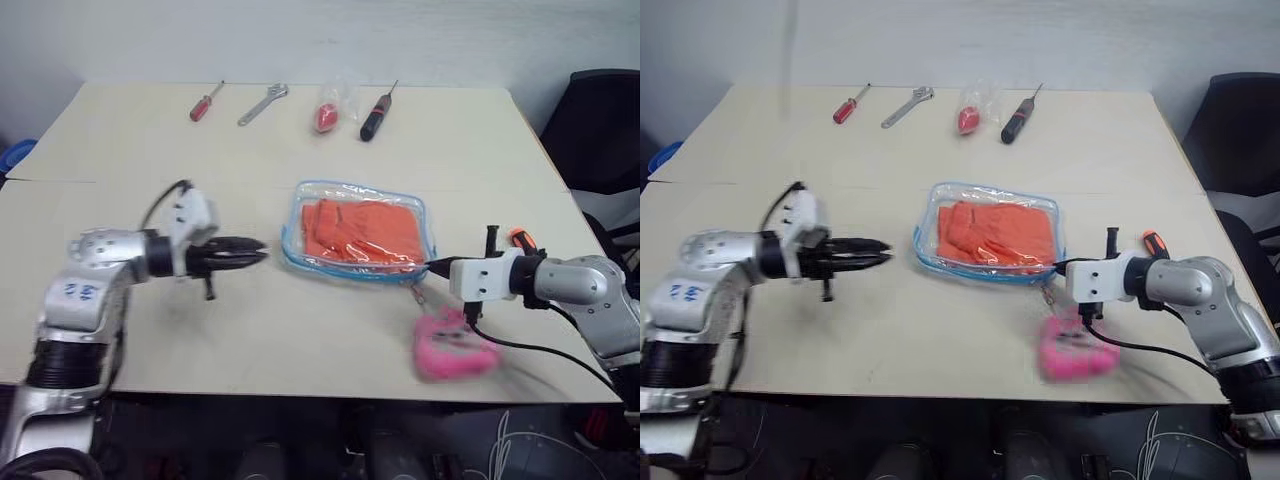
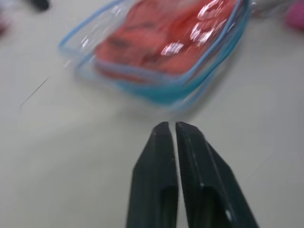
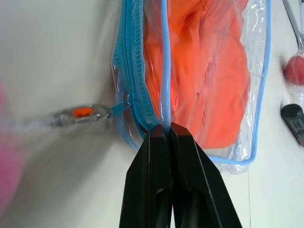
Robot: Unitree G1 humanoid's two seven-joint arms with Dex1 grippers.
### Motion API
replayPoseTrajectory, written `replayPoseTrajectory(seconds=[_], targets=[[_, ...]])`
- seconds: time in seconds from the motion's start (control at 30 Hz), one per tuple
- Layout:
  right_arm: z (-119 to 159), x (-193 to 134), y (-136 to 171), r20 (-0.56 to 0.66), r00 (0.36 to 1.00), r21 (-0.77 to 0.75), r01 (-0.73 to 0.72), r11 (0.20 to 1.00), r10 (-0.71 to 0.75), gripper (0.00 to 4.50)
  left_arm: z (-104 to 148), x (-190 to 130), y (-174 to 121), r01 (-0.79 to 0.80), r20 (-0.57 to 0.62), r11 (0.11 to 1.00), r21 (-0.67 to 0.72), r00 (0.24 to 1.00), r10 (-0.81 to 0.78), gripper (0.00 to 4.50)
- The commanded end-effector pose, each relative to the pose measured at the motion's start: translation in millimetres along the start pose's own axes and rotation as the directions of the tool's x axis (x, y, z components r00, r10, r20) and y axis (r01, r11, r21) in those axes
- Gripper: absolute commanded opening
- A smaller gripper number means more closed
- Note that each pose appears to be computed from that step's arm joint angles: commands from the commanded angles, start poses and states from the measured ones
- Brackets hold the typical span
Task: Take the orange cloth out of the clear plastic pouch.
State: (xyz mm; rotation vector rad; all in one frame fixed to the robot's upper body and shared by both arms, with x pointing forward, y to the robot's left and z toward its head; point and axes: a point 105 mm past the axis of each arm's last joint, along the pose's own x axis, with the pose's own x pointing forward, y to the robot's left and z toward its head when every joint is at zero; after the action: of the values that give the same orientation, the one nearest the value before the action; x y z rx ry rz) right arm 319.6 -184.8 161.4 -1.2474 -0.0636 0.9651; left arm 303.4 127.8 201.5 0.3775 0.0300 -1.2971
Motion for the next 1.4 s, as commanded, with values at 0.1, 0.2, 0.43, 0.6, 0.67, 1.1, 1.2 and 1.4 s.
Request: replayPoseTrajectory(seconds=[0.1, 0.2, 0.43, 0.6, 0.67, 1.1, 1.2, 1.4], targets=[[9, 3, -8, 0.019, 1.0, -0.028, 0.018, 0.999, -0.018, 0.0, 29, 58, -34, 0.259, 0.018, 0.949, 0.178, 0.964, -0.266, 2.38], [7, 6, -5, 0.007, 1.0, -0.046, 0.004, 0.999, -0.004, 0.0, 29, 85, -44, 0.357, -0.03, 0.895, 0.268, 0.931, -0.363, 3.34], [6, -6, 15, -0.026, 0.994, 0.103, -0.104, 0.989, 0.107, 0.0, 24, 101, -45, 0.412, -0.053, 0.862, 0.295, 0.908, -0.416, 4.48], [24, -22, 12, 0.036, 0.998, 0.306, -0.058, 0.95, 0.049, 0.67, 21, 91, -39, 0.385, -0.03, 0.884, 0.264, 0.92, -0.392, 4.5], [25, -24, 13, 0.026, 0.999, 0.313, -0.05, 0.949, 0.045, 1.33, 19, 90, -38, 0.379, -0.03, 0.888, 0.259, 0.922, -0.385, 4.5], [35, -103, 74, 0.017, 0.962, 0.604, -0.227, 0.764, 0.272, 2.32, 23, 88, -34, 0.352, -0.004, 0.894, 0.276, 0.931, -0.365, 4.5], [31, -99, 94, 0.009, 0.96, 0.648, -0.22, 0.729, 0.281, 2.32, 23, 88, -34, 0.352, -0.007, 0.893, 0.281, 0.931, -0.364, 4.5], [24, -78, 106, 0.008, 0.971, 0.678, -0.18, 0.712, 0.238, 0.67, 25, 87, -32, 0.348, -0.008, 0.893, 0.286, 0.933, -0.361, 4.5]])
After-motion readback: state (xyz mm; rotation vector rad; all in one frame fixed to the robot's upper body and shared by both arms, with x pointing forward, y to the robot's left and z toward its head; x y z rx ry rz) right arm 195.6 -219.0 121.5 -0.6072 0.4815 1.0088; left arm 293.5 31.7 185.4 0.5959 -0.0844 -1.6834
